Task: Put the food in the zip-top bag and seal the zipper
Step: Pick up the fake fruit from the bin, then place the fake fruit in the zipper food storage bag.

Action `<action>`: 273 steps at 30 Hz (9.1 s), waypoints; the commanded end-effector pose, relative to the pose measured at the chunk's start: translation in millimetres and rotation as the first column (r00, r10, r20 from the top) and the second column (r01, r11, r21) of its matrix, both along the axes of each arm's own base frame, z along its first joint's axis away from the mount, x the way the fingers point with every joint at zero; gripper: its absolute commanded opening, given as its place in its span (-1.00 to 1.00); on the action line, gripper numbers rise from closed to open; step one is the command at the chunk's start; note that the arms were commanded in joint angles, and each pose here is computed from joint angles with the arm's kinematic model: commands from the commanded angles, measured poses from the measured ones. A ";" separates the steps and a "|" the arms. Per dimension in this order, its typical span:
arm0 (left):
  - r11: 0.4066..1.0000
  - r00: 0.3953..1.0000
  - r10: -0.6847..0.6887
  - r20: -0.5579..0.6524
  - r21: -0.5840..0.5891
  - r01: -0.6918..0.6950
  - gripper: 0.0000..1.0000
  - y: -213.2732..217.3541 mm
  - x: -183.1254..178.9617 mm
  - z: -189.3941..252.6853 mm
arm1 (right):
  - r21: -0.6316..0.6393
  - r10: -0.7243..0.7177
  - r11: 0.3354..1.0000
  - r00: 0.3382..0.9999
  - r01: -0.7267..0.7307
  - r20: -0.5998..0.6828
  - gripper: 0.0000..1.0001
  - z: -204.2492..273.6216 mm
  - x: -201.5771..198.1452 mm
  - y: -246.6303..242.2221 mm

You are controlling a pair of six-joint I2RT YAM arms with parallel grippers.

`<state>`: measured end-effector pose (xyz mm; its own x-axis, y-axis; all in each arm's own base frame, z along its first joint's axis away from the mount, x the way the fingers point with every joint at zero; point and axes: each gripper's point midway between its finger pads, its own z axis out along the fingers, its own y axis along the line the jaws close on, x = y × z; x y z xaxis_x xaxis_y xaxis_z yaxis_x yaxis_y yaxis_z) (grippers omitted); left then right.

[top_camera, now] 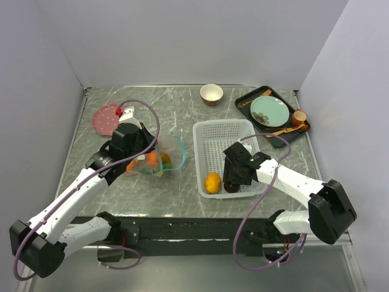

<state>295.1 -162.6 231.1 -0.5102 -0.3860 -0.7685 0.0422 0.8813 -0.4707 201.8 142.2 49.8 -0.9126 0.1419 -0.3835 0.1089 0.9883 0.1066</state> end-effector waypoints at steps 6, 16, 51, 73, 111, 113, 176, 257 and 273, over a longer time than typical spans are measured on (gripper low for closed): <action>1.000 1.000 0.000 0.030 -0.023 0.001 -0.71 -3.3 4.6 10.6 | -0.015 -0.051 0.998 0.985 0.055 0.164 0.01 30.6 56.6 3.0; 1.000 1.000 0.001 0.029 -0.022 0.000 -0.71 -3.4 5.4 11.7 | -0.019 -0.067 0.997 0.973 0.073 0.219 0.07 31.9 121.6 21.0; 1.000 1.000 0.010 0.021 -0.015 -0.010 -0.70 -1.5 5.2 4.7 | 0.026 -0.027 0.999 0.978 0.022 0.206 0.46 23.4 123.0 29.5; 1.000 1.000 0.012 0.018 -0.015 -0.012 -0.71 -1.0 4.7 3.1 | 0.052 0.000 0.999 0.981 -0.011 0.192 0.44 20.3 116.7 34.1; 1.000 1.000 0.000 0.018 -0.013 0.000 -0.71 -4.1 6.6 4.5 | 0.095 0.003 0.995 0.972 -0.026 0.237 -0.30 41.8 114.9 36.8; 1.000 1.000 0.001 0.022 -0.015 -0.001 -0.70 -3.6 6.2 5.6 | 0.106 -0.005 0.994 0.969 -0.022 0.248 -0.30 46.4 115.0 37.1; 0.999 0.999 -0.029 0.024 -0.041 0.030 -0.70 -8.1 1.1 7.5 | 0.588 0.225 0.638 0.850 -0.498 0.476 -0.46 149.2 87.7 236.3; 0.960 0.958 -0.279 -0.074 0.005 0.280 0.06 -30.8 -51.2 -36.3 | 0.427 0.086 0.836 0.850 -0.345 0.519 0.94 128.8 110.0 228.1; 0.968 0.969 -0.204 -0.137 0.120 0.221 0.15 -36.5 -47.2 -62.2 | 0.432 0.098 0.825 0.846 -0.364 0.525 0.93 133.9 116.3 232.9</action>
